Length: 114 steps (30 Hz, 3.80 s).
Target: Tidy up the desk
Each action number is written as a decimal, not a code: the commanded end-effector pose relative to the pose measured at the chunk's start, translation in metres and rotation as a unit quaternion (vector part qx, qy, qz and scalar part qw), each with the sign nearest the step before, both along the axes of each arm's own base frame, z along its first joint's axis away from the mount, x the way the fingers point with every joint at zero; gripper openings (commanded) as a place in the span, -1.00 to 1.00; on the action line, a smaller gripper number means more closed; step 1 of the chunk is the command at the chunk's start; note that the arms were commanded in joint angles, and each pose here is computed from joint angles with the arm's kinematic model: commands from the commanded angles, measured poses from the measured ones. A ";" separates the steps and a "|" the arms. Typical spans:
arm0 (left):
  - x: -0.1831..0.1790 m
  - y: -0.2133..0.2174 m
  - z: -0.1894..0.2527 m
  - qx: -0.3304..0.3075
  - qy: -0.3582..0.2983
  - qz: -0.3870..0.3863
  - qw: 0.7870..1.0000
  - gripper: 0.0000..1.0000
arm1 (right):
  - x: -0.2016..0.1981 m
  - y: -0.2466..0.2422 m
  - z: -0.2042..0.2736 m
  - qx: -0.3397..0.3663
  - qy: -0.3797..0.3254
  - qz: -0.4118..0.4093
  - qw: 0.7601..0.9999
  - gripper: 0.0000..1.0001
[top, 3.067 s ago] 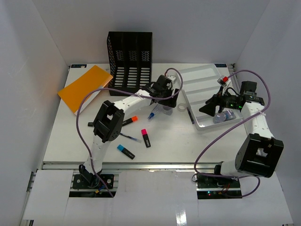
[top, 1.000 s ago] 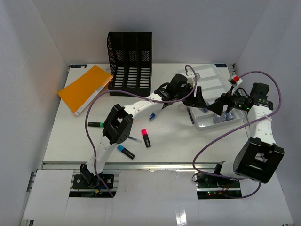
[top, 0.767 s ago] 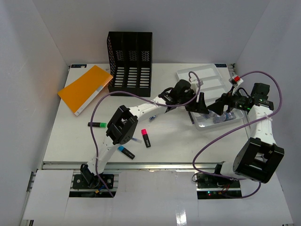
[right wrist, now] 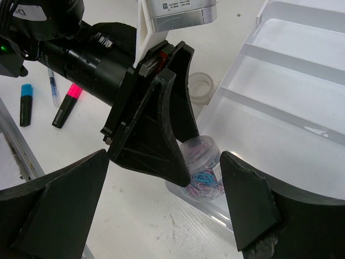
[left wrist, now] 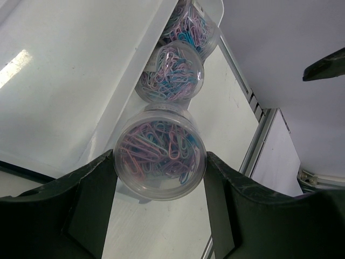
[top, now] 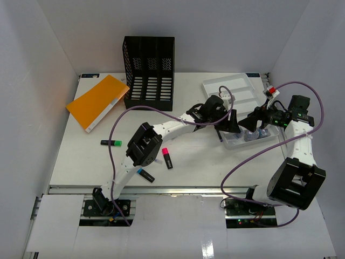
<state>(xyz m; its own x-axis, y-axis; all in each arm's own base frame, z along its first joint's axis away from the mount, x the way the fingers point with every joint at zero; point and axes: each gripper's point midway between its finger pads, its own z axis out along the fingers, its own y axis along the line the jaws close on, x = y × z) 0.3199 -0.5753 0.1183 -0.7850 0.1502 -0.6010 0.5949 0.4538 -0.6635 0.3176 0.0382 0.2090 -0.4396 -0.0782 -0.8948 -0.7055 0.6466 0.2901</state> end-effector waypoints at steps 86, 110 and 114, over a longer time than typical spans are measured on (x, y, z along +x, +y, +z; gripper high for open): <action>-0.055 0.418 0.118 0.113 -0.324 0.282 0.896 0.65 | 0.026 0.133 -0.090 -0.404 0.046 -0.023 0.913 0.81; -0.064 0.434 0.134 0.100 -0.356 0.309 0.876 0.68 | 0.016 0.125 -0.144 -0.475 0.089 -0.063 0.873 0.31; -0.064 0.434 0.134 0.100 -0.357 0.309 0.876 0.68 | 0.016 0.120 -0.153 -0.476 0.104 -0.066 0.871 0.29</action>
